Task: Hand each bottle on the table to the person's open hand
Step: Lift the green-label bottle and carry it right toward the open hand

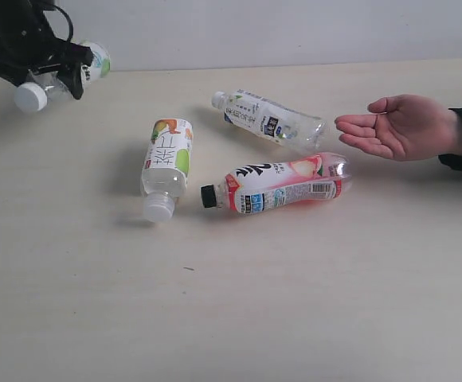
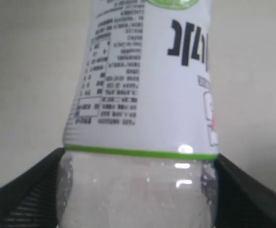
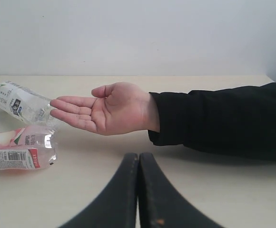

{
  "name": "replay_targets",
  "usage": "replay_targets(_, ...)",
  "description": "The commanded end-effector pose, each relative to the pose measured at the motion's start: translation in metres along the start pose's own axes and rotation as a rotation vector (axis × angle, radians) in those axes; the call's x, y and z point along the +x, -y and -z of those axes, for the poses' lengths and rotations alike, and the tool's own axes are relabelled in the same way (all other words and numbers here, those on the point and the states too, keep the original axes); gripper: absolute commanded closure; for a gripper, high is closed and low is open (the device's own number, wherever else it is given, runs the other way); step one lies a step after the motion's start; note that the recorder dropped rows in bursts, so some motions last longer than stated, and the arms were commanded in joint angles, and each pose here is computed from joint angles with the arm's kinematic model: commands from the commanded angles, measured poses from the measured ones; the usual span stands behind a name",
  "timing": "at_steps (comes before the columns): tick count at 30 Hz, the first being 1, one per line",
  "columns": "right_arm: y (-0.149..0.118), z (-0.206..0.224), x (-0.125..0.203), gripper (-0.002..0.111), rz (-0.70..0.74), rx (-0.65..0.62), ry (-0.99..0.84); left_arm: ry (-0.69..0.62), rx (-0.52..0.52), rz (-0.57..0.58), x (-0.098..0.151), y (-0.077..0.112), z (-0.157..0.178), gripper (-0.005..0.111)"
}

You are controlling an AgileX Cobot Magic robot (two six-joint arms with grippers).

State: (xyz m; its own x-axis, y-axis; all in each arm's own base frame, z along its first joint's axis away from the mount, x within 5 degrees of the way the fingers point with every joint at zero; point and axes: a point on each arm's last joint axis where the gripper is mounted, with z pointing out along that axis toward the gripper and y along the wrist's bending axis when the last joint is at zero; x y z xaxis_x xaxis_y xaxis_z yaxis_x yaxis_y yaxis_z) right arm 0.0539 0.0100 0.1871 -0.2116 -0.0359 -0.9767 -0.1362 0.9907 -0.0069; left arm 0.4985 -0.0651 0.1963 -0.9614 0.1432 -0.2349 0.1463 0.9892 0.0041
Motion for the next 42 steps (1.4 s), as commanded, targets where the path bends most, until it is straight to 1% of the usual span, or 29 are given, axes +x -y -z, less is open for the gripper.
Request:
replay_targets(1, 0.0, 0.0, 0.001, 0.108, 0.007, 0.008, 0.003, 0.063, -0.001, -0.003, 0.036, 0.038, 0.031, 0.107)
replay_targets(2, 0.0, 0.0, 0.001, 0.108, 0.007, 0.008, 0.003, 0.122, -0.034, 0.021, 0.052, 0.039, 0.039, 0.107)
replay_targets(3, 0.0, 0.0, 0.001, 0.108, 0.007, 0.008, 0.003, 0.196, -0.032, 0.068, 0.063, 0.038, 0.046, 0.107)
replay_targets(4, 0.0, 0.0, 0.001, 0.108, 0.007, 0.008, 0.003, 0.255, 0.004, 0.114, 0.082, 0.039, 0.056, 0.107)
replay_targets(5, 0.0, 0.0, 0.001, 0.108, 0.007, 0.008, 0.003, 0.314, 0.038, 0.132, 0.094, 0.039, 0.067, 0.107)
replay_targets(6, 0.0, 0.0, 0.001, 0.108, 0.007, 0.008, 0.003, 0.321, 0.064, 0.144, 0.112, 0.042, 0.072, 0.107)
replay_targets(8, 0.0, 0.0, 0.001, 0.108, 0.007, 0.008, 0.003, 0.332, 0.083, 0.127, 0.141, 0.048, 0.089, 0.107)
replay_targets(9, 0.0, 0.0, 0.001, 0.108, 0.007, 0.008, 0.003, 0.33, 0.096, 0.127, 0.151, 0.051, 0.093, 0.107)
replay_targets(11, 0.0, 0.0, 0.001, 0.108, 0.007, 0.008, 0.003, 0.322, 0.143, 0.132, 0.168, 0.063, 0.099, 0.107)
replay_targets(13, 0.0, 0.0, 0.001, 0.108, 0.007, 0.008, 0.003, 0.328, 0.199, 0.119, 0.182, 0.078, 0.108, 0.107)
replay_targets(17, 0.0, 0.0, 0.001, 0.108, 0.007, 0.008, 0.003, 0.366, 0.277, 0.03, 0.202, 0.11, 0.122, 0.107)
replay_targets(19, 0.0, 0.0, 0.001, 0.108, 0.007, 0.008, 0.003, 0.398, 0.339, 0.017, 0.208, 0.129, 0.125, 0.107)
replay_targets(21, 0.0, 0.0, 0.001, 0.108, 0.007, 0.008, 0.003, 0.422, 0.405, 0.069, 0.21, 0.145, 0.126, 0.107)
replay_targets(24, 0.0, 0.0, 0.001, 0.108, 0.007, 0.008, 0.003, 0.462, 0.5, 0.189, 0.207, 0.16, 0.13, 0.107)
replay_targets(26, 0.0, 0.0, 0.001, 0.108, 0.007, 0.008, 0.003, 0.469, 0.552, 0.231, 0.205, 0.17, 0.132, 0.107)
replay_targets(29, 0.0, 0.0, 0.001, 0.108, 0.007, 0.008, 0.003, 0.481, 0.622, 0.214, 0.206, 0.195, 0.136, 0.107)
replay_targets(32, 0.0, 0.0, 0.001, 0.108, 0.007, 0.008, 0.003, 0.477, 0.676, 0.138, 0.212, 0.229, 0.137, 0.107)
replay_targets(34, 0.0, 0.0, 0.001, 0.108, 0.007, 0.008, 0.003, 0.461, 0.711, 0.109, 0.214, 0.253, 0.135, 0.107)
replay_targets(36, 0.0, 0.0, 0.001, 0.108, 0.007, 0.008, 0.003, 0.438, 0.747, 0.104, 0.213, 0.277, 0.132, 0.107)
replay_targets(39, 0.0, 0.0, 0.001, 0.108, 0.007, 0.008, 0.003, 0.421, 0.797, 0.123, 0.206, 0.307, 0.127, 0.107)
replay_targets(42, 0.0, 0.0, 0.001, 0.108, 0.007, 0.008, 0.003, 0.449, 0.838, 0.15, 0.195, 0.332, 0.117, 0.107)
